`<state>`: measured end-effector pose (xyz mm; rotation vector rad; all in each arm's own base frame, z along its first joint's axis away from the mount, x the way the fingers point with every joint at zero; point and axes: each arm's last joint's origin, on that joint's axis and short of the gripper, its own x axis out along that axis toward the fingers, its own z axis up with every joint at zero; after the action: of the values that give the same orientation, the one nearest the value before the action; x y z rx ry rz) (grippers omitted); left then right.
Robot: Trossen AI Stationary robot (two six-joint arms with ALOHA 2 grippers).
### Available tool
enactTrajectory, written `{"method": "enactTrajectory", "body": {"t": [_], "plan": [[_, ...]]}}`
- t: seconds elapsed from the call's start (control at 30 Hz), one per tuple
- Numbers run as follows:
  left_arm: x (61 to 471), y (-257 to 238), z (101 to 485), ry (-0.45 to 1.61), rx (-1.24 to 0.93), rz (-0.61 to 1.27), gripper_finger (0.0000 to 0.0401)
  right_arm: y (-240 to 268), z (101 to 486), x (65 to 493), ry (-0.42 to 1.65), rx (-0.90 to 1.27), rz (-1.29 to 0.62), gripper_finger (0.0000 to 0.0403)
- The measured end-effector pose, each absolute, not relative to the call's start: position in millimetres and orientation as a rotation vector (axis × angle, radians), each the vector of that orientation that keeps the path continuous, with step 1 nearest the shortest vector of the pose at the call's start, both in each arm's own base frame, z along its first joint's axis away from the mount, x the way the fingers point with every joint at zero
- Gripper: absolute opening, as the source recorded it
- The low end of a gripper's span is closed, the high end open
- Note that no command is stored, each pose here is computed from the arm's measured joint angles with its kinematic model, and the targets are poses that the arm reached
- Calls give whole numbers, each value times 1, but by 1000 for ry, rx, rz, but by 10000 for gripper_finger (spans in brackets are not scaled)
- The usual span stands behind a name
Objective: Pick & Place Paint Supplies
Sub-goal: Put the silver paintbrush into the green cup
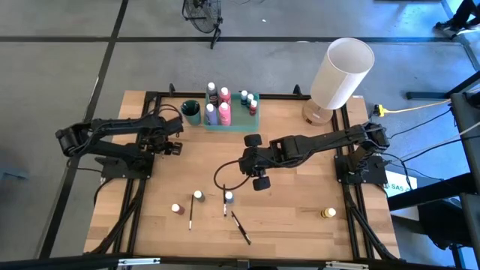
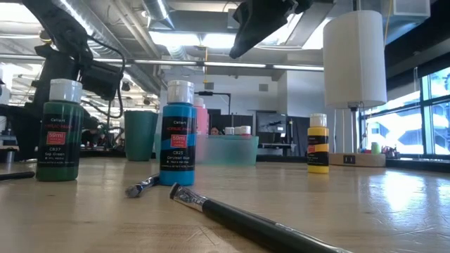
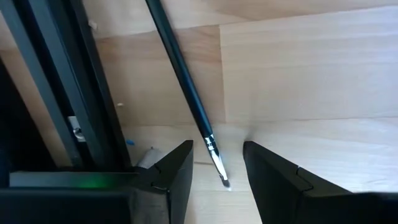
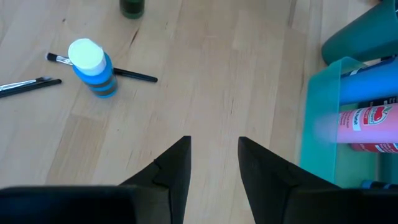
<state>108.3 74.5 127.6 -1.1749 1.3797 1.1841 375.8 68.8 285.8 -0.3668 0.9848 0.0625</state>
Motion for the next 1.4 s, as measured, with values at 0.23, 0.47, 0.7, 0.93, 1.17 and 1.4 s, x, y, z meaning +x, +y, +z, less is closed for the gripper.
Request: {"method": "enactTrajectory", "body": {"t": [0.23, 0.47, 0.7, 0.93, 1.17, 1.4], "plan": [[107, 78, 127, 1367, -1206, 1182, 138, 69, 286, 376, 983, -368, 61, 134], [109, 74, 127, 1362, -1218, 1169, 112, 69, 286, 376, 983, -368, 60, 134], [112, 71, 126, 1353, -1228, 1179, 94, 69, 286, 376, 983, -368, 60, 134], [116, 67, 126, 1351, -1230, 1177, 90, 69, 286, 376, 983, -368, 60, 134], [118, 64, 126, 1351, -1238, 1169, 89, 69, 286, 376, 983, -368, 60, 134], [118, 63, 126, 1343, -1252, 1178, 88, 69, 286, 376, 982, -368, 60, 135]]}}
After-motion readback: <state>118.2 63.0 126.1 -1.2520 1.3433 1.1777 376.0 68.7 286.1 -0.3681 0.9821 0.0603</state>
